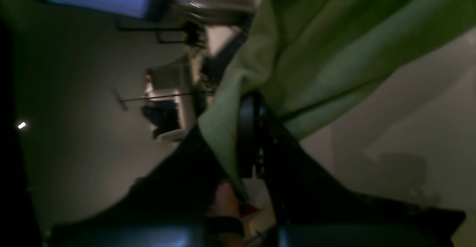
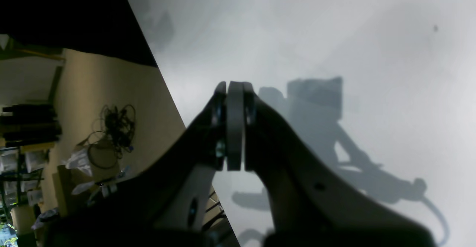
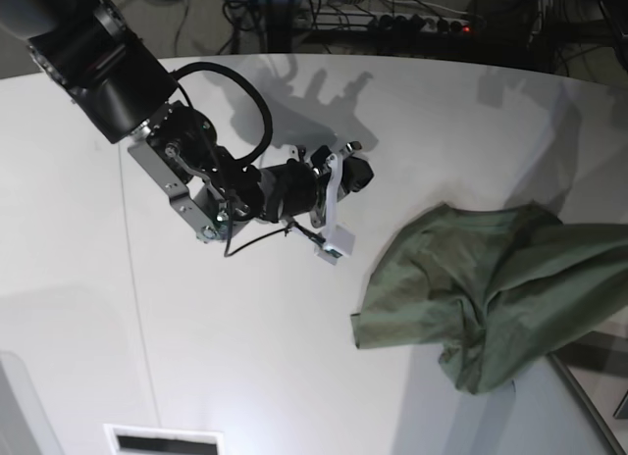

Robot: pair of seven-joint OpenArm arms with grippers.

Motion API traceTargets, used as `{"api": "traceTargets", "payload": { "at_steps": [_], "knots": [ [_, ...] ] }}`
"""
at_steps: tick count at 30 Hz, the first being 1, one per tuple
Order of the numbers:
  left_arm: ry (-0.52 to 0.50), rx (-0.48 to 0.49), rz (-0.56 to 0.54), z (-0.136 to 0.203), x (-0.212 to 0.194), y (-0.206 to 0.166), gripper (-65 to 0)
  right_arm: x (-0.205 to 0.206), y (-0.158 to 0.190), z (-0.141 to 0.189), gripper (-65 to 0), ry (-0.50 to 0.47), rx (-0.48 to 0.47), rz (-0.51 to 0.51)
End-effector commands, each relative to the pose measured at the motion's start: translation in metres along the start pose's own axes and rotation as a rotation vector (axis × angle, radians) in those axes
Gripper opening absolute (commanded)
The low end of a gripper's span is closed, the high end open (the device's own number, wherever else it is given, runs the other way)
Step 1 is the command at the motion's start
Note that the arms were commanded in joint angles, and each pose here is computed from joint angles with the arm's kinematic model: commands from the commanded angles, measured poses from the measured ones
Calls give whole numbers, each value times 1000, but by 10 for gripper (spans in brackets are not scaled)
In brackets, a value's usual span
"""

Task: Layout the t-shirt on the table in an organized manner, then fold the t-shirt properly
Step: 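Release the shirt from the right gripper and raise it away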

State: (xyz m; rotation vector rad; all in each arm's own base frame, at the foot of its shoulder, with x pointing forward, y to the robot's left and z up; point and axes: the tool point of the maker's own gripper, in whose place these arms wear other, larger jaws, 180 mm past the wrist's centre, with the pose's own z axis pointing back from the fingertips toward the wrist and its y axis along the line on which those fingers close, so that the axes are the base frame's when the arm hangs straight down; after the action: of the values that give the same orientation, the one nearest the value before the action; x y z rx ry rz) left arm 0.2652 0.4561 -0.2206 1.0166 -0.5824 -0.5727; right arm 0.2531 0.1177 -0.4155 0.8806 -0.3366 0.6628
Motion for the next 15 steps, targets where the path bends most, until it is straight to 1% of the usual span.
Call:
{"api": "traceTargets", "payload": {
  "at_steps": [1, 2, 3, 5, 7, 8, 9, 11, 12, 15],
  "knots": [
    [-13, 59, -6, 3, 3, 21, -650, 24, 10, 4, -650, -58, 28, 28],
    [-6, 57, -4, 3, 1, 20, -650, 23, 9, 4, -650, -55, 26, 27],
    [-4, 56, -3, 3, 0, 20, -587, 21, 9, 4, -650, -44, 26, 27],
    [5, 65, 2, 4, -4, 24, -428, 17, 8, 4, -650, -19, 26, 27],
    [21, 84, 22, 5, -11, 31, -316, 16, 10, 3, -650, -10, 28, 28],
    [23, 87, 26, 6, -13, 33, -281, 16, 10, 3, -650, -12, 28, 28],
    [21, 92, 26, 7, -12, 34, -262, 16, 10, 3, -650, -12, 28, 28],
    [8, 96, 33, 8, -8, 36, -257, 15, 9, 3, -650, -11, 27, 28],
    [-16, 92, 48, 10, -3, 37, -257, 15, 8, 4, -650, -10, 26, 27],
    [-117, 20, 95, 20, 18, 29, -258, 15, 8, 4, -650, -10, 24, 27]
  ]
}}
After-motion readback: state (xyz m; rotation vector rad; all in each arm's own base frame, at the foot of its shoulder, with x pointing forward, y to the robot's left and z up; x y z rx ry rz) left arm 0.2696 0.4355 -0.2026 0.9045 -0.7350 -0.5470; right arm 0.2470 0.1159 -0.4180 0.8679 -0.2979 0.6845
